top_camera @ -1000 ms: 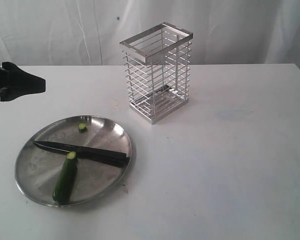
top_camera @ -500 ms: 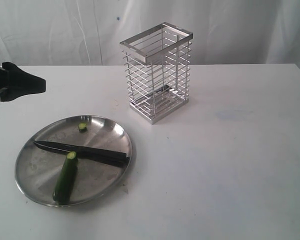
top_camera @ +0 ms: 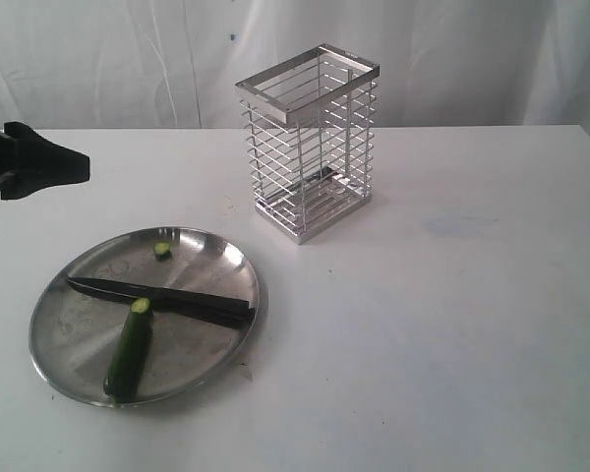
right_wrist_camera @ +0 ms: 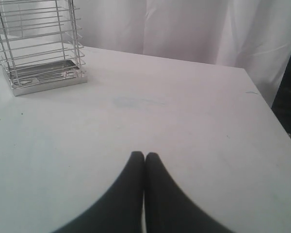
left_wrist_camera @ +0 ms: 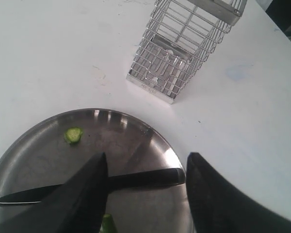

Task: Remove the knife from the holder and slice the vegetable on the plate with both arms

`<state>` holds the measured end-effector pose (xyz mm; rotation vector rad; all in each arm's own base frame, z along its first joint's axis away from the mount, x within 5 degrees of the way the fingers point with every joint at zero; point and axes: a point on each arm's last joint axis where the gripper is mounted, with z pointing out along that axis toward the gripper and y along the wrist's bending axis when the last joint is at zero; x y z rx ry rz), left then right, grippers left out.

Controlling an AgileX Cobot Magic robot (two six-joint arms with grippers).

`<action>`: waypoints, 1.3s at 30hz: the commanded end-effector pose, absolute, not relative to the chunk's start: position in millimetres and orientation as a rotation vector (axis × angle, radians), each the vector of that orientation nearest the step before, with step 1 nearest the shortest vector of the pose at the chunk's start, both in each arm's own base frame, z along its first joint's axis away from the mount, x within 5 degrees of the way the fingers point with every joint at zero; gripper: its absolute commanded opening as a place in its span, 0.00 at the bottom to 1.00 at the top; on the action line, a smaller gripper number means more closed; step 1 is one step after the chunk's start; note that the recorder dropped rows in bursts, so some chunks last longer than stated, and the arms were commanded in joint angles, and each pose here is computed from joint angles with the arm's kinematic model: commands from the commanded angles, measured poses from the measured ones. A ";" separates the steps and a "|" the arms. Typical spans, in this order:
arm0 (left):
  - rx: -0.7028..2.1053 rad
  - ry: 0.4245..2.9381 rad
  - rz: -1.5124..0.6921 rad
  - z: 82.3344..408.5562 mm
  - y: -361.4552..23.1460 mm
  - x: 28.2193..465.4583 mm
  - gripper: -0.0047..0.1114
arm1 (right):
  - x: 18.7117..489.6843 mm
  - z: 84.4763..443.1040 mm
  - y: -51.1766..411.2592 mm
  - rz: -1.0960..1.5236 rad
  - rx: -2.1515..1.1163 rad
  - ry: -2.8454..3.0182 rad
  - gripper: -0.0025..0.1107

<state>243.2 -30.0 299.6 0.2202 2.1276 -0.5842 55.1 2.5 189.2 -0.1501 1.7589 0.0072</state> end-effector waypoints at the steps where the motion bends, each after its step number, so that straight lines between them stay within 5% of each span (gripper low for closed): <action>1: 0.220 2.117 -0.602 302.2 -31.4 241.0 0.50 | 54.9 187.8 2.0 -0.007 -0.154 1.758 0.02; 13: 0.232 2.134 -0.585 297.8 -30.8 239.1 0.50 | 54.9 187.8 2.0 -0.007 -0.154 1.758 0.02; 23: 0.798 2.081 0.151 324.0 -7.6 184.7 0.50 | 54.9 187.8 2.0 -0.007 -0.154 1.758 0.02; 32: 0.634 1.683 0.230 362.3 -17.1 95.1 0.50 | 54.9 187.8 2.0 -0.007 -0.154 1.758 0.02; 39: 0.270 1.385 0.121 338.8 -13.4 49.8 0.50 | 54.9 187.8 2.0 -0.007 -0.154 1.758 0.02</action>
